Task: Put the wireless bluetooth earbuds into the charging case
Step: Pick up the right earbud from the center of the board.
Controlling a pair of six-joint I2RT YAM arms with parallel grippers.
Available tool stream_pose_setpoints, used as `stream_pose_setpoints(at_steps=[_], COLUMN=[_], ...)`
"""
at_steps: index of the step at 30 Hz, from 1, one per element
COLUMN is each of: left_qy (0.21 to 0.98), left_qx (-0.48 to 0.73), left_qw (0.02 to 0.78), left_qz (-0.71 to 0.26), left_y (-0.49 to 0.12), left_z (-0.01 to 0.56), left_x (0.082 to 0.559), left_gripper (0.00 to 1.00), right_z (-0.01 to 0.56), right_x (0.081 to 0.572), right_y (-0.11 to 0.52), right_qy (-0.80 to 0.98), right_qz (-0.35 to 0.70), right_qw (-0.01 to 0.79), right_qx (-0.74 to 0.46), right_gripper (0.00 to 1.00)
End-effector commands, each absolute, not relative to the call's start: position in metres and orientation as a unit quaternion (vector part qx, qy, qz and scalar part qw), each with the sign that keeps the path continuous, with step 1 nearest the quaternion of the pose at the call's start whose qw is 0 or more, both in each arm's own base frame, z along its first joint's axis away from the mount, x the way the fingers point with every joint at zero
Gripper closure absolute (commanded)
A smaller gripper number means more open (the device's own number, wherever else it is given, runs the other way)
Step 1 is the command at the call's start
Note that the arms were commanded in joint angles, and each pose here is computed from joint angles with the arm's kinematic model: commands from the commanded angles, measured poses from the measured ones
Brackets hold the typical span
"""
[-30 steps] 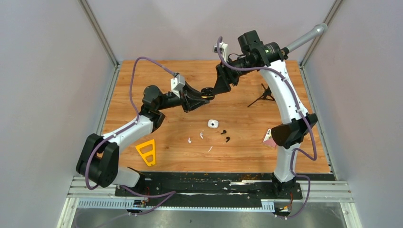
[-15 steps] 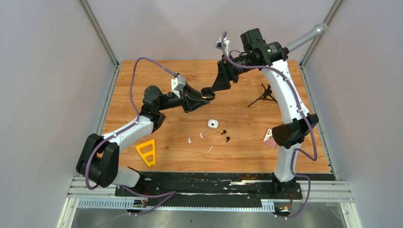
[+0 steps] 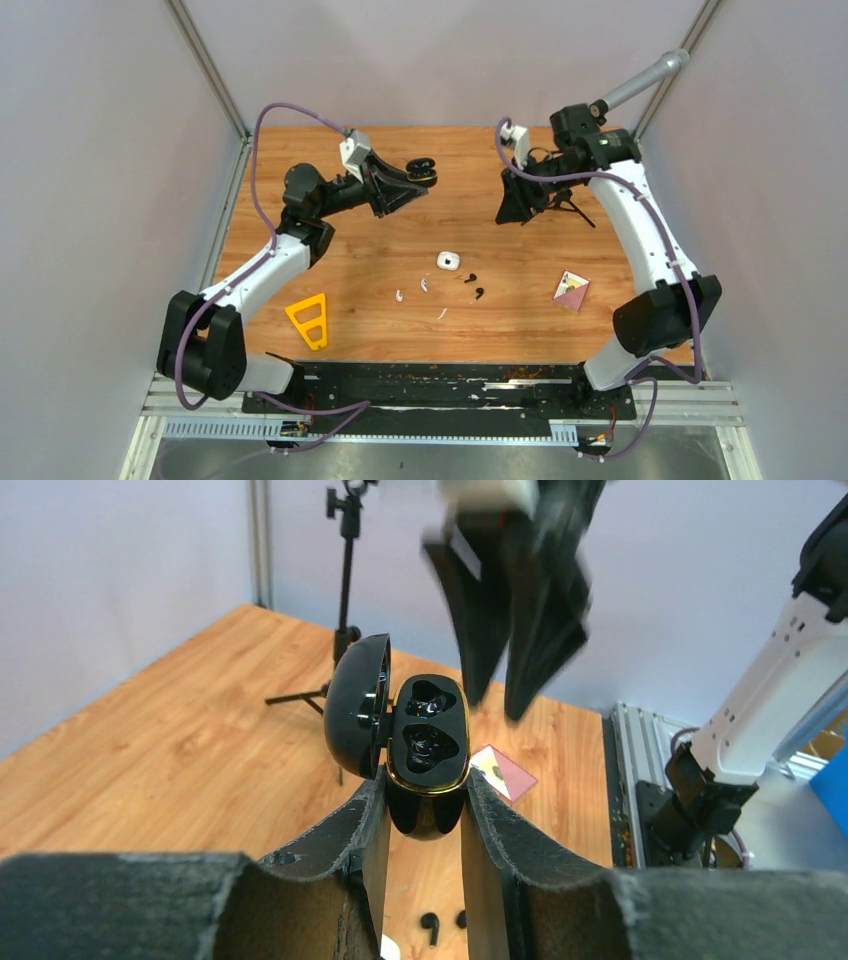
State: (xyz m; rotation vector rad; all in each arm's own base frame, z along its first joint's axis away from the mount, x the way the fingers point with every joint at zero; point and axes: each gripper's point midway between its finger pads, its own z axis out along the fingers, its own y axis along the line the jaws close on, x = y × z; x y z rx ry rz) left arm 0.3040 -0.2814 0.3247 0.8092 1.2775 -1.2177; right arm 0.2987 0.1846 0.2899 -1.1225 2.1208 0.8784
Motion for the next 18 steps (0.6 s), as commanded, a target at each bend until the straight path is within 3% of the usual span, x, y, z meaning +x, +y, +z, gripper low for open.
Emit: stream_pose_setpoints(at_steps=[1, 9, 14, 18], left_qy=[0.522, 0.548, 0.547, 0.551], left_qx=[0.331, 0.309, 0.314, 0.316], left_qw=[0.605, 0.62, 0.622, 0.62], left_qz=[-0.502, -0.469, -0.464, -0.461], left_y=[-0.26, -0.234, -0.231, -0.23], left_z=[0.376, 0.363, 0.361, 0.361], left_x=[0.303, 0.309, 0.304, 0.305], left_gripper=[1.0, 1.0, 1.0, 1.0], right_z=[0.203, 0.138, 0.134, 0.118], right_x=[0.31, 0.327, 0.299, 0.301], right_y=[0.18, 0.198, 0.213, 0.203], right_qy=[0.836, 0.877, 0.787, 0.746], right_qz=[0.275, 0.236, 0.285, 0.25], right_qw=[0.218, 0.145, 0.109, 0.163], right_qx=[-0.421, -0.392, -0.536, -0.595], right_gripper=[0.68, 0.73, 0.69, 0.68])
